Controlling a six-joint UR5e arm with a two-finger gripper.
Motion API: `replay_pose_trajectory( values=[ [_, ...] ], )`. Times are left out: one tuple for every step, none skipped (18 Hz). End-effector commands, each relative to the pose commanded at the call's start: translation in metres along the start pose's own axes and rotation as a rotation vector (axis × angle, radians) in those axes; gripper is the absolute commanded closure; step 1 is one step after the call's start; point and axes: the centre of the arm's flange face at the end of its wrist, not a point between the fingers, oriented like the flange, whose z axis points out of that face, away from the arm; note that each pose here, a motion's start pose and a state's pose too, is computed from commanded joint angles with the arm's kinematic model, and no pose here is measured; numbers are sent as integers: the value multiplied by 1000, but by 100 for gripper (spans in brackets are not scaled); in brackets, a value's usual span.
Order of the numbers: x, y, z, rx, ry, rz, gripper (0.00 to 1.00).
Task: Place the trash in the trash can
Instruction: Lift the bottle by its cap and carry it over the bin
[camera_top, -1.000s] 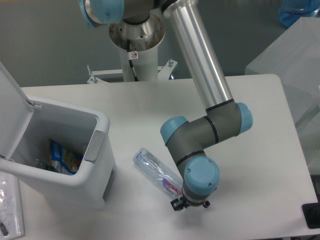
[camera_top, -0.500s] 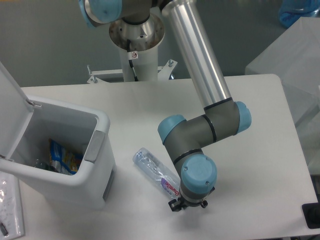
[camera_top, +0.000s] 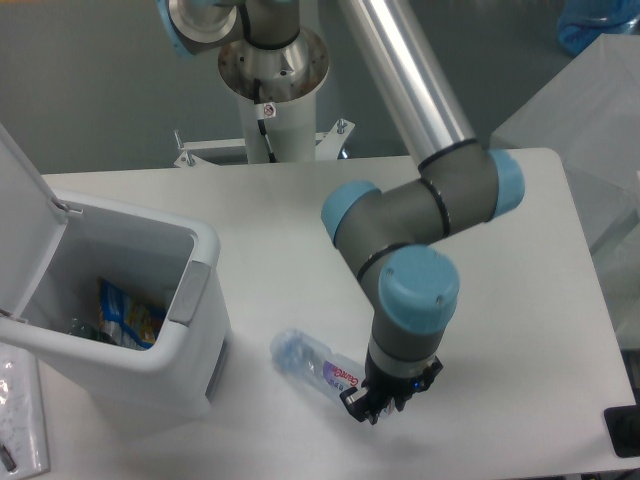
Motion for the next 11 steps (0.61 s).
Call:
replay_pose_trajectory(
  values=[
    [5, -3, -18, 37, 28, 10, 68],
    [9, -6, -37, 73, 60, 20, 68],
    [15, -10, -57, 117, 97, 28, 68],
    [22, -12, -75, 148, 134, 40, 68],
    [28, -11, -87, 163, 159, 48, 69],
    [34, -8, -96, 170, 182, 52, 73],
    [39, -3, -96, 160, 197, 56, 76],
    [41, 4, -91, 145, 200, 55, 76],
    [42, 9, -92, 142, 201, 58, 77],
    [41, 11, -92, 137, 200, 57, 78],
    [46, 11, -92, 138, 203, 62, 78]
  ],
)
